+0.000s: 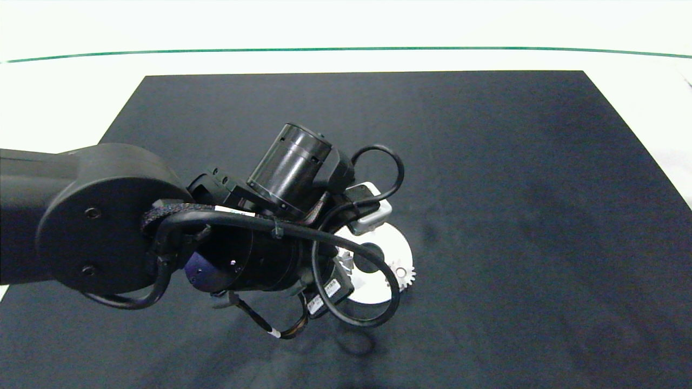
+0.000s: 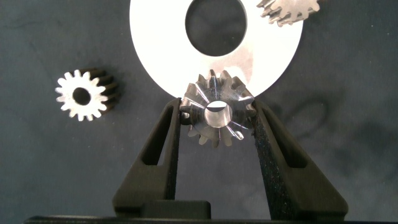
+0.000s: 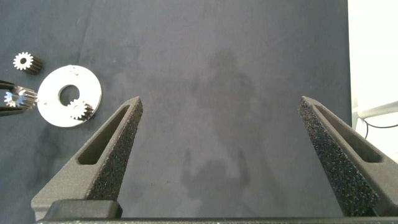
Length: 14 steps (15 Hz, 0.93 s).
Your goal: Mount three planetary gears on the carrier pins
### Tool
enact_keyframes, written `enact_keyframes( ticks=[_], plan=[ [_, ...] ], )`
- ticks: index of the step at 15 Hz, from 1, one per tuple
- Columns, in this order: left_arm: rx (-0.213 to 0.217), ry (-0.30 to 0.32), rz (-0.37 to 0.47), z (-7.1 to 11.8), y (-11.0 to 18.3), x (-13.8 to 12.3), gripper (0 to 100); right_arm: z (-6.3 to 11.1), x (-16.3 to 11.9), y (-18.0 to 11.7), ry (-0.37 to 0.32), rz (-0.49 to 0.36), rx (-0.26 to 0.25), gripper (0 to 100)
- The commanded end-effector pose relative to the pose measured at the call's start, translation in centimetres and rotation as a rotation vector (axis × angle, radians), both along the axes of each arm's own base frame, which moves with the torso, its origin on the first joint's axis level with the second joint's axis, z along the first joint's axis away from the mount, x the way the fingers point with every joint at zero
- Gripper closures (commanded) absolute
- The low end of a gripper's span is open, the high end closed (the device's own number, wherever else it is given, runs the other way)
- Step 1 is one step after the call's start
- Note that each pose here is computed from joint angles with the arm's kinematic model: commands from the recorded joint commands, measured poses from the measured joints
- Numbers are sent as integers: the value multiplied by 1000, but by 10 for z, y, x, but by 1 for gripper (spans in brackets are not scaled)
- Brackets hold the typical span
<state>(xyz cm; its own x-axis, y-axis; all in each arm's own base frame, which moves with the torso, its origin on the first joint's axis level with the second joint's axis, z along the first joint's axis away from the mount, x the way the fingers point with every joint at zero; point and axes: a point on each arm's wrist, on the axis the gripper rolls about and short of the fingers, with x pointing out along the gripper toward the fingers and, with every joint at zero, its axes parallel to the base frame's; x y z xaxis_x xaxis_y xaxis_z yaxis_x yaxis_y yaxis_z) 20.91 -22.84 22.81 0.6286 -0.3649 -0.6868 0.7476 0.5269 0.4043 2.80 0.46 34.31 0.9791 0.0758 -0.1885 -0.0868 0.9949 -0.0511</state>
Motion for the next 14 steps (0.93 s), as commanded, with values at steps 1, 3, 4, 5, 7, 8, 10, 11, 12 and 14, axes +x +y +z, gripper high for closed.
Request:
enact_keyframes(
  ticks=[1,3,4,5,7,8,10,11,12,14],
  plan=[
    [16,4,0,-5,-4,3,96,0,0,0,3,-1,-2,0],
    [14,-1,1,-6,-5,5,96,0,0,0,3,-1,-2,0],
    [14,-1,1,-6,-5,5,96,-1,0,0,4,-1,-3,0],
    [15,-5,-2,-6,-5,6,96,-1,1,0,6,-1,-4,0],
    [26,-4,-5,-8,-5,7,96,-2,1,0,9,-1,-5,0],
    [27,-3,-5,-8,-6,7,96,-2,1,0,9,-1,-5,0],
    [44,-13,12,-10,-6,8,96,-2,1,0,10,-1,-6,0],
    [50,-19,18,-10,-6,8,96,-2,1,0,9,-1,-5,0],
    [53,-17,21,-11,-5,8,96,-1,0,0,7,-1,-4,0],
    [57,-14,21,-12,-5,8,96,-2,0,0,7,-1,-6,0]
  ],
)
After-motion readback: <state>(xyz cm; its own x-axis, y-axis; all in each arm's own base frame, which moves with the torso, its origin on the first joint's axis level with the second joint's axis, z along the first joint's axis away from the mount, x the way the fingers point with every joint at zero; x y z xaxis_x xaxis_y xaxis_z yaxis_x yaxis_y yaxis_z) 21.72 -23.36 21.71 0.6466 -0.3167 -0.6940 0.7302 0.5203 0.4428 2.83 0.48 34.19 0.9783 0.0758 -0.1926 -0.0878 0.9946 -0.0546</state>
